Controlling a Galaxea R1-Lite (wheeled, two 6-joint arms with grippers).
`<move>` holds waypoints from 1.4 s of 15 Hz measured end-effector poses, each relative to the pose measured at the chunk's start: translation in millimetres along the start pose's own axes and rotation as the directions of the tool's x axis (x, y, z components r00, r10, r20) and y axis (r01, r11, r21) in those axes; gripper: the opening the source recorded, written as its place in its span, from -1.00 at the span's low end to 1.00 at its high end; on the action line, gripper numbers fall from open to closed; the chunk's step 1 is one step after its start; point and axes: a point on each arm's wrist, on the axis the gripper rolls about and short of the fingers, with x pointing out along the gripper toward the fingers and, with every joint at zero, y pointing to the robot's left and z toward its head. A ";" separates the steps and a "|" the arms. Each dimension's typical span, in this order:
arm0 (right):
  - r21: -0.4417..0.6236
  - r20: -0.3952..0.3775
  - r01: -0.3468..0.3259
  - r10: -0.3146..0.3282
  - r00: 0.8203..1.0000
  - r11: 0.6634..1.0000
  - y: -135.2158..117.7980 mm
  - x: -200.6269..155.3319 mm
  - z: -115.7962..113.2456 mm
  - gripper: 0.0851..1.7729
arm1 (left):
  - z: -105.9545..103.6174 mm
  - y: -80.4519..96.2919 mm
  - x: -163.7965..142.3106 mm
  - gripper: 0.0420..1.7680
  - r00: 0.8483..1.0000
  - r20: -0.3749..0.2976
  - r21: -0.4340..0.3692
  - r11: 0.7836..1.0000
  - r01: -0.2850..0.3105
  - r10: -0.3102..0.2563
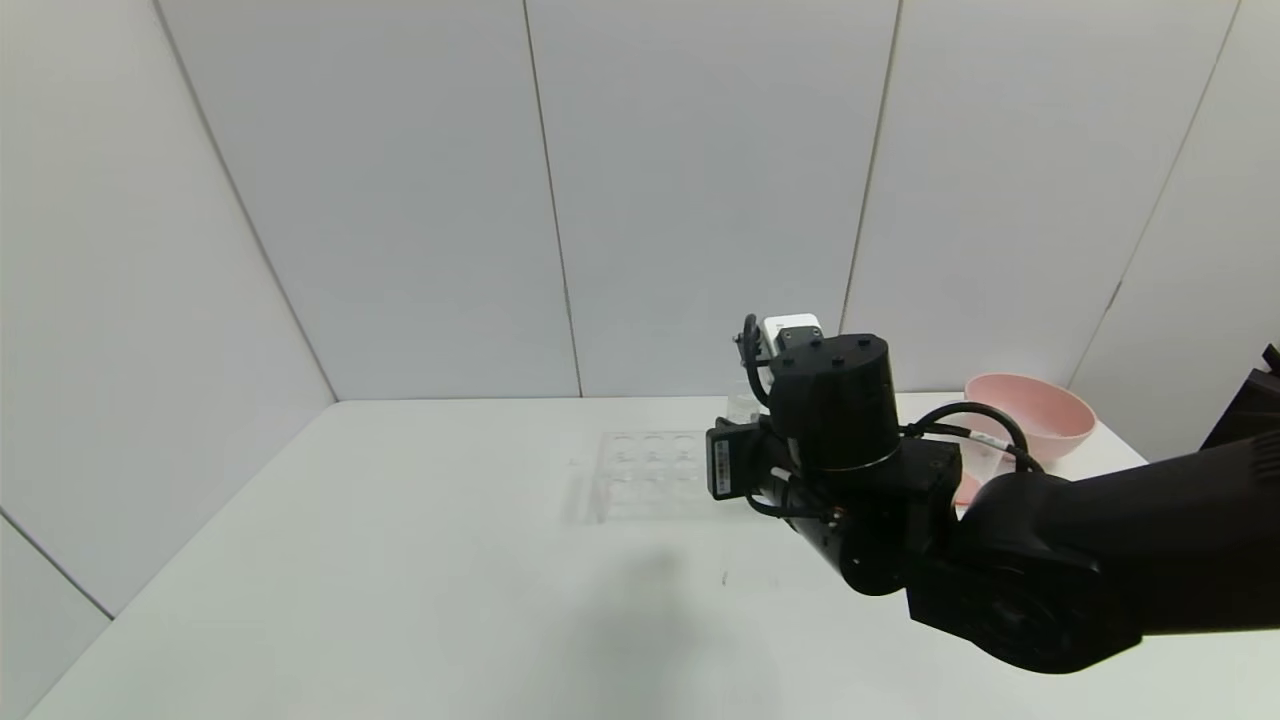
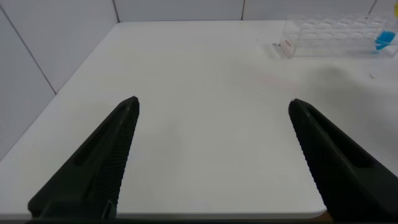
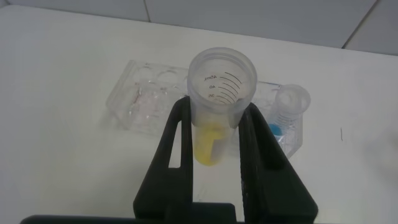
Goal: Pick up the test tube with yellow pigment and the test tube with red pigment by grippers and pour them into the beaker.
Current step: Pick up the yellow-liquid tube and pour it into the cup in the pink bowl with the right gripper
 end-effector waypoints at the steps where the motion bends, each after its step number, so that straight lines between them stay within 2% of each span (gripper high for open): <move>1: -0.005 -0.018 -0.031 0.031 0.999 1.000 -5.1 -5.4 -1.5 -0.52 | 0.0 0.0 0.0 0.94 1.000 0.000 0.000 1.000 0.000 0.000; 4: -0.042 -0.079 -0.139 0.135 0.988 0.989 -25.3 -23.7 -7.2 -0.52 | 0.0 0.0 0.0 0.94 1.000 0.000 0.000 1.000 0.000 0.000; 7: -0.045 -0.114 -0.253 0.247 0.962 0.966 -56.5 -42.8 -4.9 -0.52 | 0.0 0.0 0.0 0.94 1.000 0.000 0.000 1.000 0.000 0.000; 10: -0.051 -0.118 -0.343 0.335 0.935 0.938 -98.2 -60.5 1.6 -0.52 | 0.0 0.0 0.0 0.94 1.000 0.000 0.000 1.000 0.000 0.000; 12: -0.043 -0.102 -0.347 0.341 0.934 0.937 -121.1 -70.2 5.9 -0.52 | 0.0 0.0 0.0 0.94 1.000 0.000 0.000 1.000 0.000 0.000; 17: -0.058 -0.066 -0.266 0.262 0.963 0.962 -184.4 -80.8 10.7 -0.52 | 0.0 0.0 0.0 0.94 1.000 0.000 0.000 1.000 0.000 0.000; 21: -0.116 -0.030 -0.338 0.337 0.941 0.934 -252.7 -88.2 12.2 -0.52 | 0.0 0.0 0.0 0.94 1.000 0.000 0.000 1.000 0.000 0.000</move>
